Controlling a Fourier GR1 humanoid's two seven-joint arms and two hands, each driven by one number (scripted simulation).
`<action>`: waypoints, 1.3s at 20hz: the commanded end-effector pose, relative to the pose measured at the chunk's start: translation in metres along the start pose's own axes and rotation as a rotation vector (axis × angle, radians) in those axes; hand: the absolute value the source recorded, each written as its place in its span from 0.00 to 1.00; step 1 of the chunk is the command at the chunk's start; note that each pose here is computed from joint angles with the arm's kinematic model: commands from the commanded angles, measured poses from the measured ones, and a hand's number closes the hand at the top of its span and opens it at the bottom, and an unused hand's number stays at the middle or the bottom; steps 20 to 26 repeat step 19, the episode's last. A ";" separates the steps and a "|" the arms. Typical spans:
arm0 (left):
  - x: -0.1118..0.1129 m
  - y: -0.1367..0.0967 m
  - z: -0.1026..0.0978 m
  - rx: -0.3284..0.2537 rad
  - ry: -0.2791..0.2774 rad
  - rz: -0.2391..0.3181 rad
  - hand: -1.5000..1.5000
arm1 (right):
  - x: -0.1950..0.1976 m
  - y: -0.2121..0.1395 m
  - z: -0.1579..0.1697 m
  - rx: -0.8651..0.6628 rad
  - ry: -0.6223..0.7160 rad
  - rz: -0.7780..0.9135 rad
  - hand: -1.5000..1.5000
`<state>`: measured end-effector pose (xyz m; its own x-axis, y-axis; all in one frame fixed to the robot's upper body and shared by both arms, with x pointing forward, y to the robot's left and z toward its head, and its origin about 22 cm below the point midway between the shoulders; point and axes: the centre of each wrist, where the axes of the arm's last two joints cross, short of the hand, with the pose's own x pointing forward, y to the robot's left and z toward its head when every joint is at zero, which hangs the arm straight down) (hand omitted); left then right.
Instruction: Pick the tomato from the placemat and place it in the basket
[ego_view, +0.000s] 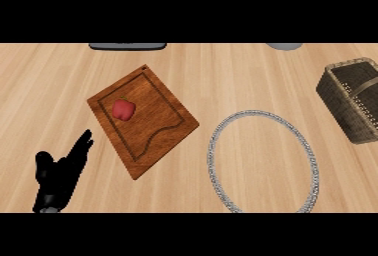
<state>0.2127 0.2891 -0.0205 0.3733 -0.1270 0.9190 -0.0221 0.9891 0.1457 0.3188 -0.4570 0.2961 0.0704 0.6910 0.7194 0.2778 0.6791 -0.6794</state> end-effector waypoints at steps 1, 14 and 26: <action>-0.025 -0.004 0.003 0.017 0.152 0.010 0.50 | -0.019 -0.015 -0.006 -0.024 -0.029 0.039 0.00; -0.026 -0.005 -0.005 0.006 0.168 -0.005 0.50 | -0.037 -0.074 -0.003 -0.194 0.061 -0.195 0.00; -0.032 -0.015 0.008 -0.005 0.161 0.011 0.50 | -0.073 -0.132 0.036 -0.241 0.096 -0.199 0.00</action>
